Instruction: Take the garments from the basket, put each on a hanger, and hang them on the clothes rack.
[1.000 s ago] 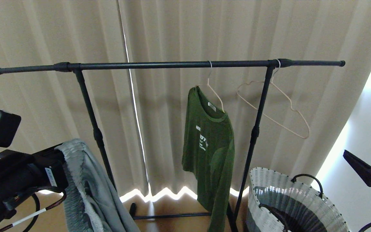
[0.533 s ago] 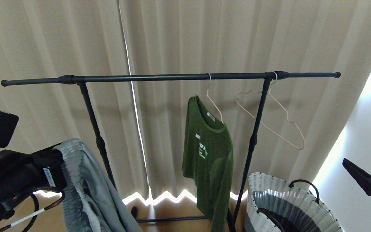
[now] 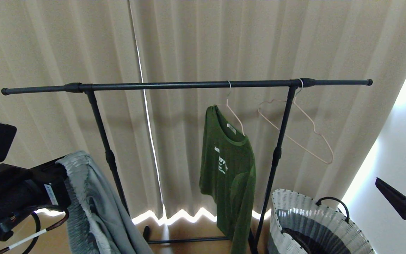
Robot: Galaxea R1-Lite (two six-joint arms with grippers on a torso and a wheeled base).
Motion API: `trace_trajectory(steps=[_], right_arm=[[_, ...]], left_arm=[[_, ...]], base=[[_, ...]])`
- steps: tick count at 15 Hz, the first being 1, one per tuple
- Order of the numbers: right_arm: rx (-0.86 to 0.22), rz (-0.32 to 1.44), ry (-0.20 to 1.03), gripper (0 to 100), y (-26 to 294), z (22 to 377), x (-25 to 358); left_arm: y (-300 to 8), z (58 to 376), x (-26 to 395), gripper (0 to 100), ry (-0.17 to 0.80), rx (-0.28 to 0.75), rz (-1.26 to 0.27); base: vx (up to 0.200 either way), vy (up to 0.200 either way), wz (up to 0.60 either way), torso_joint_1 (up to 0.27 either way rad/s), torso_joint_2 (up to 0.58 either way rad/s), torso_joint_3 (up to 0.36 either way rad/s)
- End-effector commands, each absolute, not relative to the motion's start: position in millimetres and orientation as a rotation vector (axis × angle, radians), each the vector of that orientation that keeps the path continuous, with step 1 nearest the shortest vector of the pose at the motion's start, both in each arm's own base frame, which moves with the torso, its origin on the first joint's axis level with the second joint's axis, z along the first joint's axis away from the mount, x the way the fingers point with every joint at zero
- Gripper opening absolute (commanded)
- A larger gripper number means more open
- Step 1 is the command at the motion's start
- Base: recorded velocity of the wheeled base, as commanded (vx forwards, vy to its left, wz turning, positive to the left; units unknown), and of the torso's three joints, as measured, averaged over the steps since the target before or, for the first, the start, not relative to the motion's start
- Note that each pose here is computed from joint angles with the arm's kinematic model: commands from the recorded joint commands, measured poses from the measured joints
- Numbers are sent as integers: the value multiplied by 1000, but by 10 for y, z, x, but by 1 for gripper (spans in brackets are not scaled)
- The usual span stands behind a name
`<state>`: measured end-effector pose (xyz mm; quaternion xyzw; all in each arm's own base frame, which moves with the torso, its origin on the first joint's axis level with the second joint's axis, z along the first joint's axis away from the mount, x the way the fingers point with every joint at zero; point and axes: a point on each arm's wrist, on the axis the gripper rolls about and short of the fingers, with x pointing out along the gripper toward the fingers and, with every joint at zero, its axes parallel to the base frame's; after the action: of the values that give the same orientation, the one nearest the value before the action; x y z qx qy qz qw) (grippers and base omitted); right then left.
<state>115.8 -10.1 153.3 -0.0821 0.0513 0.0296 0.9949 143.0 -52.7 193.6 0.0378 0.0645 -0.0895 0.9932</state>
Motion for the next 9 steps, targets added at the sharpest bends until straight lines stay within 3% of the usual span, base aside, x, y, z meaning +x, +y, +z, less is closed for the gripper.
trace_trajectory(steps=[1,3,9], right_arm=[[-166,60,98,100,-101,1542,1160],[-165,60,103,100,-102,1536,1167],[-164,60,98,100,-102,1544,1166]], left_arm=[[-525,1933,1432,0,130,82,-177],[-525,1929,1423,0,130,82,-180],[-527,1925,1429,0,133,83,-180]], base=[[0,0,0,0,0,0],[0,0,0,0,0,0],[200,0,0,0,0,1]])
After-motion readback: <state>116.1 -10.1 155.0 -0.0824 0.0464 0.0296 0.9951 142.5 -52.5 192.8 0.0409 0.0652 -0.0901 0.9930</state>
